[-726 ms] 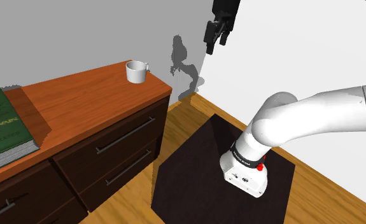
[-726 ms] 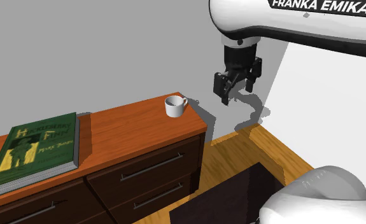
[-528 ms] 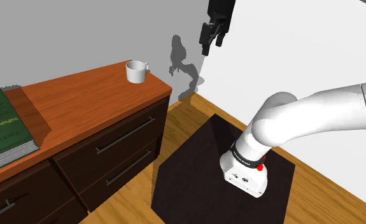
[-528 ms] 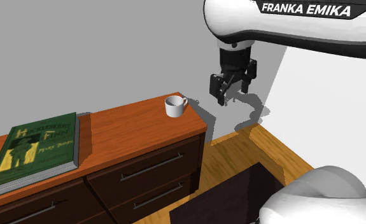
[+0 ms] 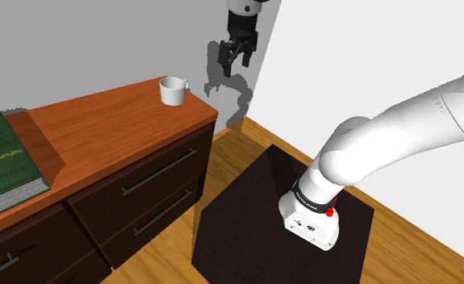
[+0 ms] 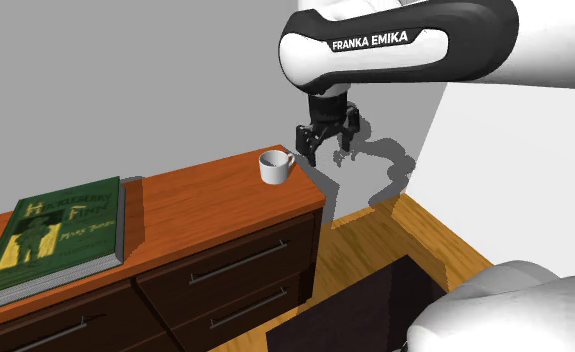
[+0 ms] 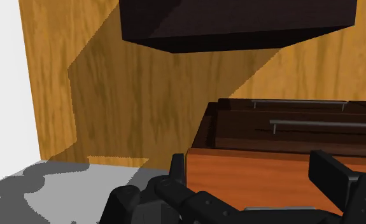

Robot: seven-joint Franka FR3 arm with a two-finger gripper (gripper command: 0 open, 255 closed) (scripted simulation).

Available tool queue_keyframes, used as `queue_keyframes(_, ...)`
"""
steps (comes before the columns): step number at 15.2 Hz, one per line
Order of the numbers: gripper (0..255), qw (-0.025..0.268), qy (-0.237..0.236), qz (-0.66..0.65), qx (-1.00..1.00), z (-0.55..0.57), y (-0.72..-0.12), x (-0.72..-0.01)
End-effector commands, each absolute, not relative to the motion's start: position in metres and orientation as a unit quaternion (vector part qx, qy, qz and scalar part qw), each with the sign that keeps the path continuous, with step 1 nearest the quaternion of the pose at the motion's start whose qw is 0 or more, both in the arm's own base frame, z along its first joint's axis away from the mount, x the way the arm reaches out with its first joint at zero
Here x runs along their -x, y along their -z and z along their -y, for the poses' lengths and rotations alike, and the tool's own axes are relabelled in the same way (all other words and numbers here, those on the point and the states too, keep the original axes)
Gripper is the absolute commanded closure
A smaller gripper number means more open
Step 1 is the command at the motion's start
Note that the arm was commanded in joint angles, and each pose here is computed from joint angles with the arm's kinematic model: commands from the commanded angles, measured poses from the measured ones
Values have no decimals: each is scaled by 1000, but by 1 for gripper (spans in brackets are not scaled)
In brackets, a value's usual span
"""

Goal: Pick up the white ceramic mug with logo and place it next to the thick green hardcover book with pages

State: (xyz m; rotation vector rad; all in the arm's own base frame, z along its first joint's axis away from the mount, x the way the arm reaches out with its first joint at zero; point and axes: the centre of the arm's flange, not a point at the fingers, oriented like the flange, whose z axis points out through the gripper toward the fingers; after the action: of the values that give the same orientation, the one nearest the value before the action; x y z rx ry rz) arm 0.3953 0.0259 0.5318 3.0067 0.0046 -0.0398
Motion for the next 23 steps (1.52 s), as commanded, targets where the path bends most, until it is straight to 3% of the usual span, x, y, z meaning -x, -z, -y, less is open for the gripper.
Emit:
queue_keyframes(1,0,64,10,1,-998,-32,-520,-413)
queue_keyframes(23,0,28,-23,23,-999,-82,-383,-652)
